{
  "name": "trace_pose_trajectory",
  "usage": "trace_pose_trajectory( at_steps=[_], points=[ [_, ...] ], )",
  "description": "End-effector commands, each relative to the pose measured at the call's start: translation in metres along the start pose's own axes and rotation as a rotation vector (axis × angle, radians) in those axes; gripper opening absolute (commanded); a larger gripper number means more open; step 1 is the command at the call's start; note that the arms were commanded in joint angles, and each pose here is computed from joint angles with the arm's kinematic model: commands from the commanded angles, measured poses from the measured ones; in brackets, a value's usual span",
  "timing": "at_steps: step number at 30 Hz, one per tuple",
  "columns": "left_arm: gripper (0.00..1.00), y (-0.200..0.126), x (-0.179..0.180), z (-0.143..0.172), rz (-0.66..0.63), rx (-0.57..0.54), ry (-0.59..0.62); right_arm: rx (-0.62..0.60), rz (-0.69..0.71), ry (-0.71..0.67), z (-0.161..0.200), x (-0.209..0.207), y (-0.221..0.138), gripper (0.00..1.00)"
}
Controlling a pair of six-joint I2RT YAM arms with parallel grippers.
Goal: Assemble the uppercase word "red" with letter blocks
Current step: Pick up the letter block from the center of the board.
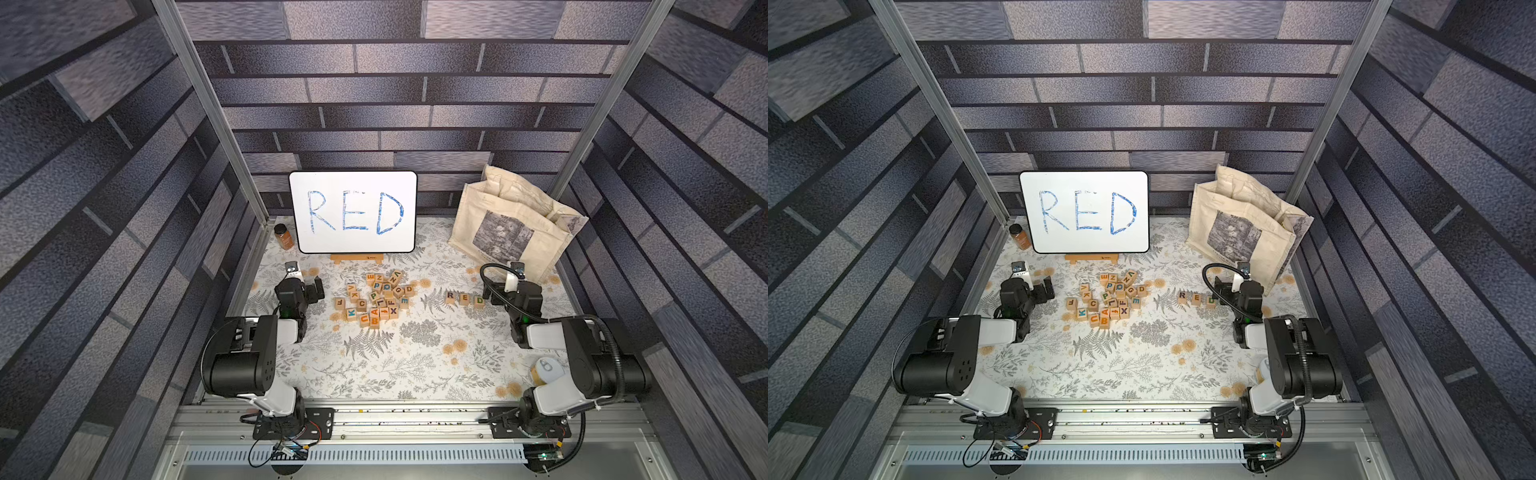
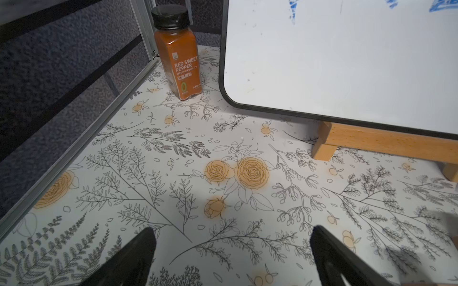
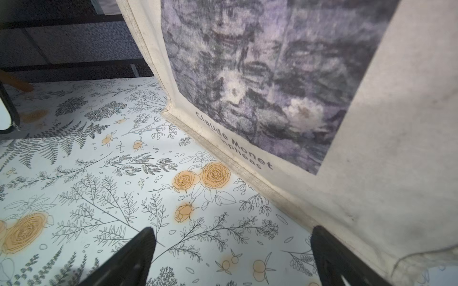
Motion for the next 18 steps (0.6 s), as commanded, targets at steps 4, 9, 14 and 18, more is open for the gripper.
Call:
trace_pose_trajectory(
  at_steps=[4,9,14,18],
  points=[
    [1.0,-0.0013,-0.0009,-0.0075,0.018,-0.025,0.004,-0.018,0.005,-0.002,-0.0027,-0.0017,-0.0007,1.0],
    [1.0,-0.0014,-0.001,-0.0072,0.019,-0.025,0.004,-0.017,0.005,0.0,-0.0024,-0.0019,-0.0007,1.0],
    [1.0,-0.0014,-0.0009,-0.0069,0.02,-0.024,0.001,-0.017,0.005,-0.001,-0.0025,-0.0018,-0.0005,1.0],
    [1.0,-0.001,-0.0011,-0.0073,0.021,-0.023,0.002,-0.017,0.005,-0.001,-0.0024,-0.0017,-0.0006,1.0]
  ],
)
Point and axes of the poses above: each gripper's point midway between its finger pads, its own y axis out along the fingers, its own x axis along the line the jaws close on, z = x × y, the point moved 2 cm from there along -y, back along the fingers, and after that the axes turned 1 degree about y, right-handed, at the moved point
